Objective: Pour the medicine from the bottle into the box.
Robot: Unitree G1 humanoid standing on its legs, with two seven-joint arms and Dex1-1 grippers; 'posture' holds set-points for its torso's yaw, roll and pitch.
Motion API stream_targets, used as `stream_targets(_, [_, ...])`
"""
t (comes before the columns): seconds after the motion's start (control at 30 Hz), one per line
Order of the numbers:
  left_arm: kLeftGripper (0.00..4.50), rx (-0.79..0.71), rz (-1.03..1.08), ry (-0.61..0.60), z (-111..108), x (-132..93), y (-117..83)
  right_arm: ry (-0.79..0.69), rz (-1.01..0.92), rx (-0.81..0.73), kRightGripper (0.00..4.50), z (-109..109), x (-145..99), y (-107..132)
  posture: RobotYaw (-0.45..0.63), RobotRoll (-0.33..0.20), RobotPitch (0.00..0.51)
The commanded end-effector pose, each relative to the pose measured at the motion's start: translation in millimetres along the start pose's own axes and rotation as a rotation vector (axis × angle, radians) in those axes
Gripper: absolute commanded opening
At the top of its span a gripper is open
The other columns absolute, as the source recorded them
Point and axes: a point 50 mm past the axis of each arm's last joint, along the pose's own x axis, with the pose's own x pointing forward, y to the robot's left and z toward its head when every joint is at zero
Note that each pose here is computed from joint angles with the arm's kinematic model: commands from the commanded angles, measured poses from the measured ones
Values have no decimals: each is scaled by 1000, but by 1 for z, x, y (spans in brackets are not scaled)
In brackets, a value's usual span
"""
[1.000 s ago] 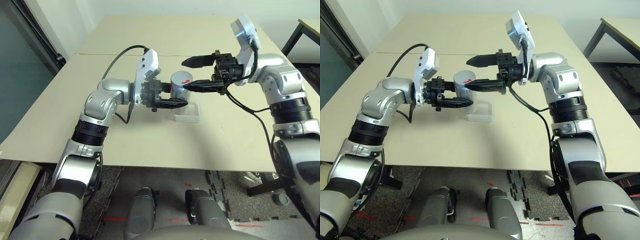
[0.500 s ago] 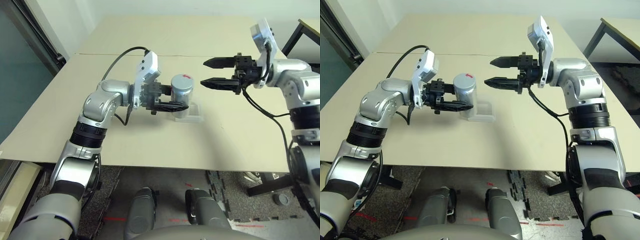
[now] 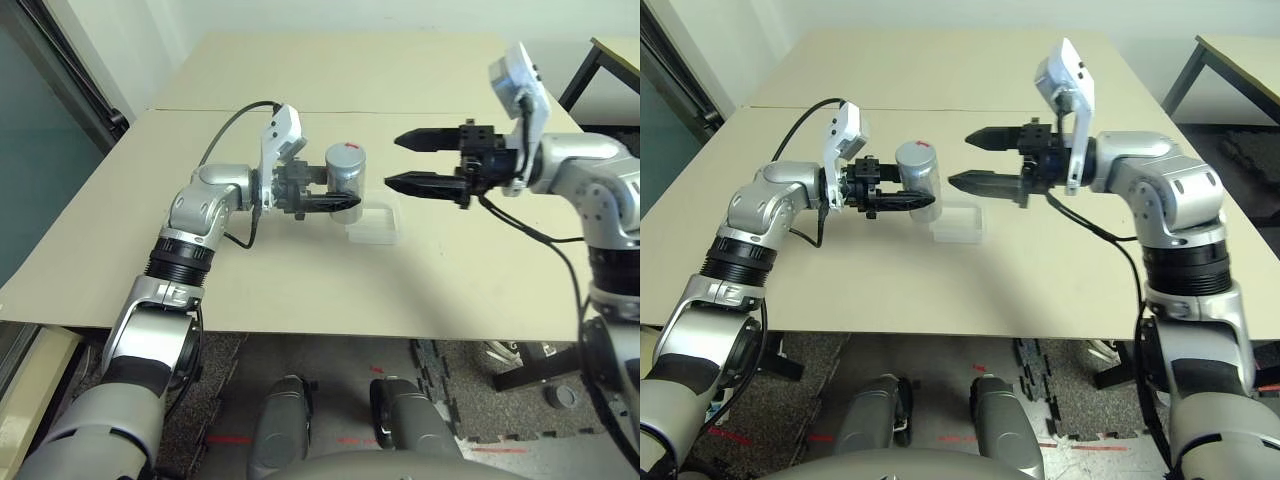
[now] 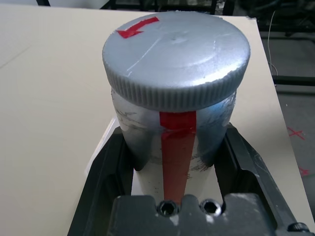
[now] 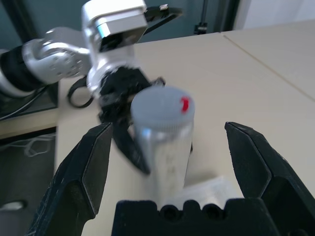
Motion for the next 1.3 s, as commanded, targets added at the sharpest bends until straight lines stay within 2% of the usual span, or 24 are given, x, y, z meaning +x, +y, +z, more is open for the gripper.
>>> stream_targets(0.03, [2451, 27, -12, 16, 3, 3, 1, 0, -16, -41, 4500, 5, 11, 2, 3, 0, 89])
stream_targets(0.37, [2451, 39, -18, 21, 3, 7, 0, 12, -18, -77, 4500, 3, 31, 4, 12, 0, 86])
stream_targets(0.63, [2451, 40, -27, 21, 3, 9, -2, 36, -72, -84, 4500, -1, 34, -3, 12, 0, 88])
stream_targets(0.93, [2451, 35, -27, 24, 2, 8, -2, 42, -92, -68, 4500, -3, 25, -6, 5, 0, 97])
stream_targets(1.3, [2451, 24, -9, 29, -2, 4, 0, 57, -115, -44, 4500, -1, -1, -8, -6, 0, 106])
